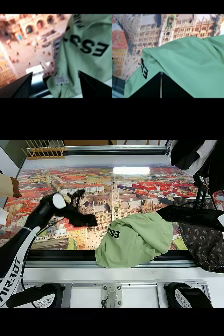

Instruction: Fold the clothes and pants, and hang the long-sleeved shirts on hangers.

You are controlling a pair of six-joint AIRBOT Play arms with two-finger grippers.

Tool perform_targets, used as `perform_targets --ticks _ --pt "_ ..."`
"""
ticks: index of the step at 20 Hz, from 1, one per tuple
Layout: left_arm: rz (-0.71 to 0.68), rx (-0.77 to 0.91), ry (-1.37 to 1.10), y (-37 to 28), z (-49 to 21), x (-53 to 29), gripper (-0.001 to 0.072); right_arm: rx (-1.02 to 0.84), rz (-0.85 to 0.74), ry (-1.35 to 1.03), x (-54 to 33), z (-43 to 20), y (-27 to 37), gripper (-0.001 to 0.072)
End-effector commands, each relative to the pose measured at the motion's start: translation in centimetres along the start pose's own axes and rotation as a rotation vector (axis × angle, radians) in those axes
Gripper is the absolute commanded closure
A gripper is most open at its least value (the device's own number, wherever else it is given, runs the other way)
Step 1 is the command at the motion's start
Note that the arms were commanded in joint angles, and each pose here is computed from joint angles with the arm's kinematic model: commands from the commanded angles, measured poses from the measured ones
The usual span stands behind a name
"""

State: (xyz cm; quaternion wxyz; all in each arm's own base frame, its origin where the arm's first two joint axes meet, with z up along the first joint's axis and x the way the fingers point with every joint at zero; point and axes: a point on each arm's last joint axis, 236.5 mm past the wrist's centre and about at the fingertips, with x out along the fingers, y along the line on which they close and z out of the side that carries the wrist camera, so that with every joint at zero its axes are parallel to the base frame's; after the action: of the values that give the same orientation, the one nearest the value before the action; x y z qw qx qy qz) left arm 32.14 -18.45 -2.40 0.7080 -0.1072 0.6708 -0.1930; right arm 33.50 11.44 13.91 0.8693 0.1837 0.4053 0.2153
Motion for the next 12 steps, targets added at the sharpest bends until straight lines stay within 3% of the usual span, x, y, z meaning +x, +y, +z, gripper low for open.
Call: perform_targets --ticks 1,5,11,12 --pt "0.030 -0.159 0.152 4.6 -8.1 4.3 0.0098 0.001 0.000 0.000 0.0 0.0 0.0 0.0700" --pt "-0.049 -0.186 0.196 2.6 -10.9 7.6 0.0098 0.002 0.001 0.000 0.0 0.0 0.0 0.0700" --pt "-0.051 -0.039 0.189 -1.5 -8.3 10.6 0.0117 0.004 0.001 0.000 0.0 0.0 0.0 0.0700" --pt "-0.034 -0.016 0.172 -1.4 -7.2 10.7 0.0517 0.004 0.001 0.000 0.0 0.0 0.0 0.0699"
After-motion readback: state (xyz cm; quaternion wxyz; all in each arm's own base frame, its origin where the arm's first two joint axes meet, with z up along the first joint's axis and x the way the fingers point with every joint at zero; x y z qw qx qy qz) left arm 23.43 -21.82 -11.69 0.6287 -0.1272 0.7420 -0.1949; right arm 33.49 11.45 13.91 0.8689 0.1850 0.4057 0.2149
